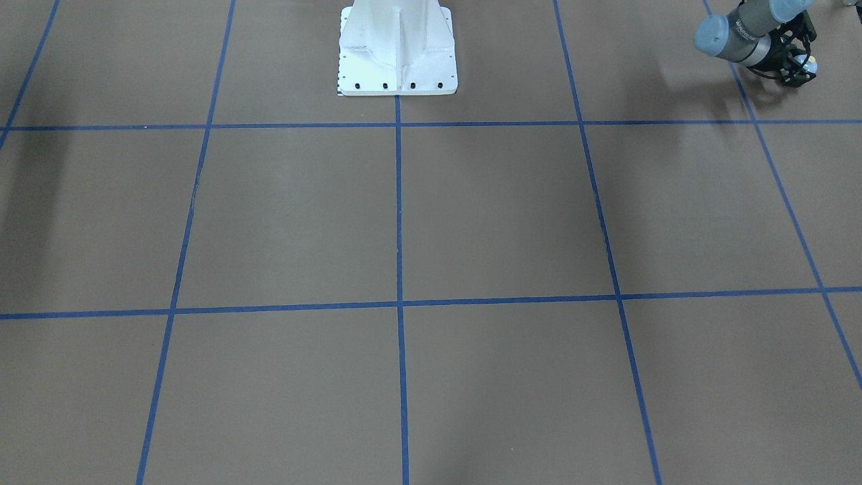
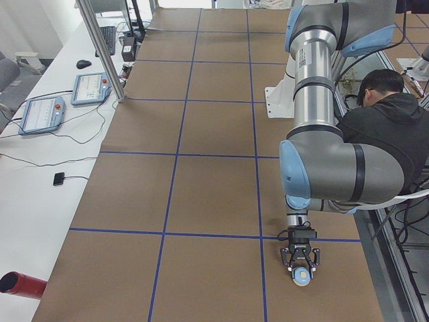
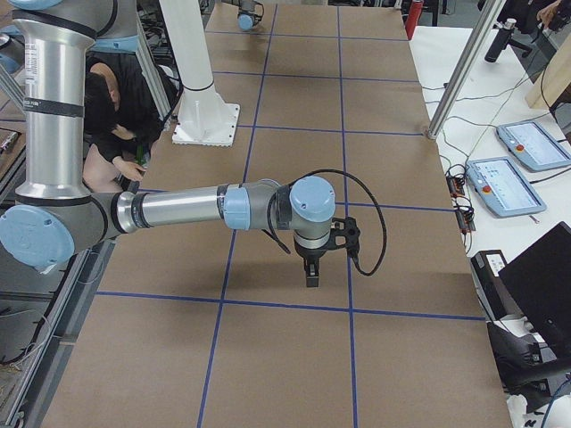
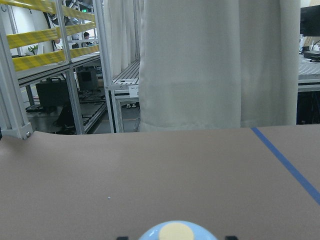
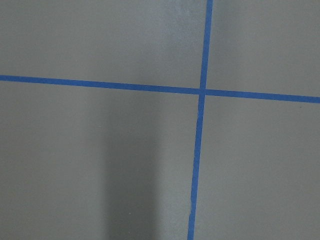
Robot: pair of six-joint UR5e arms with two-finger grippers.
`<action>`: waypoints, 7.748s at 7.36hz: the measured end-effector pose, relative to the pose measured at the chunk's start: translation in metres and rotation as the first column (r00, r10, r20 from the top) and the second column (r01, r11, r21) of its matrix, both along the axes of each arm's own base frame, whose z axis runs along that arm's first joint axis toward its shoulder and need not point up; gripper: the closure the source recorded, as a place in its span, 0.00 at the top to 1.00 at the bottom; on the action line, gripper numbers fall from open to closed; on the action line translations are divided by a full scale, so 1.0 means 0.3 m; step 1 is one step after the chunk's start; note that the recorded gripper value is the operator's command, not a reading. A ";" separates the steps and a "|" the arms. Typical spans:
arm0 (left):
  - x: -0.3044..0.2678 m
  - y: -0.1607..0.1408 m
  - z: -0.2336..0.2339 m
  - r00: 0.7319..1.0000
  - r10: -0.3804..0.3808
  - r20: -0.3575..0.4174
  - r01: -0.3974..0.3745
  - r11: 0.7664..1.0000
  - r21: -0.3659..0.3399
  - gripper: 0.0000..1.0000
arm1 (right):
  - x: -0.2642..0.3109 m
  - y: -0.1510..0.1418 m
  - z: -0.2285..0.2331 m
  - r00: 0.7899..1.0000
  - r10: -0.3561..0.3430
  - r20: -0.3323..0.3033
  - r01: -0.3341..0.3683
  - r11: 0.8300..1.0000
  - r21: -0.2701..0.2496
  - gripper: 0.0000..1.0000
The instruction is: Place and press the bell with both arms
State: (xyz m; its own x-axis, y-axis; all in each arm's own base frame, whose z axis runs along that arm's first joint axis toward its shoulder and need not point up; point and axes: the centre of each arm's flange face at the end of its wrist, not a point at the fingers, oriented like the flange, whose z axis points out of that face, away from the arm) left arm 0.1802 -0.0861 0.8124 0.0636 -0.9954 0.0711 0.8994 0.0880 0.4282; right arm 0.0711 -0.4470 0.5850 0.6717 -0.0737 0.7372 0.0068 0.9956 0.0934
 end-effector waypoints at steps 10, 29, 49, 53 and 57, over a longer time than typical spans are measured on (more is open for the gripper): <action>0.103 -0.133 -0.841 0.822 0.343 -0.455 -0.448 0.882 -0.145 0.00 | -0.005 -0.022 -0.042 1.000 -0.003 0.004 0.003 1.000 0.024 1.00; 1.491 -1.303 -1.967 0.311 0.895 0.319 -0.553 -0.103 0.827 0.00 | -0.011 -0.033 -0.037 1.000 -0.007 0.007 0.007 1.000 0.018 1.00; 1.309 -1.635 -2.173 0.163 0.940 0.299 -0.606 -0.144 0.782 1.00 | -0.012 -0.001 0.037 1.000 -0.007 0.006 0.008 1.000 -0.020 1.00; 0.880 -1.939 -1.861 -0.127 0.984 0.123 -0.718 -0.177 0.673 1.00 | -0.188 -0.256 -0.236 1.000 -0.004 0.017 0.004 1.000 0.025 1.00; 0.184 -1.993 -1.230 -0.351 0.935 0.048 -0.754 -0.312 0.578 1.00 | -0.720 -0.461 -0.775 0.993 0.084 0.083 -0.077 0.993 -0.088 0.98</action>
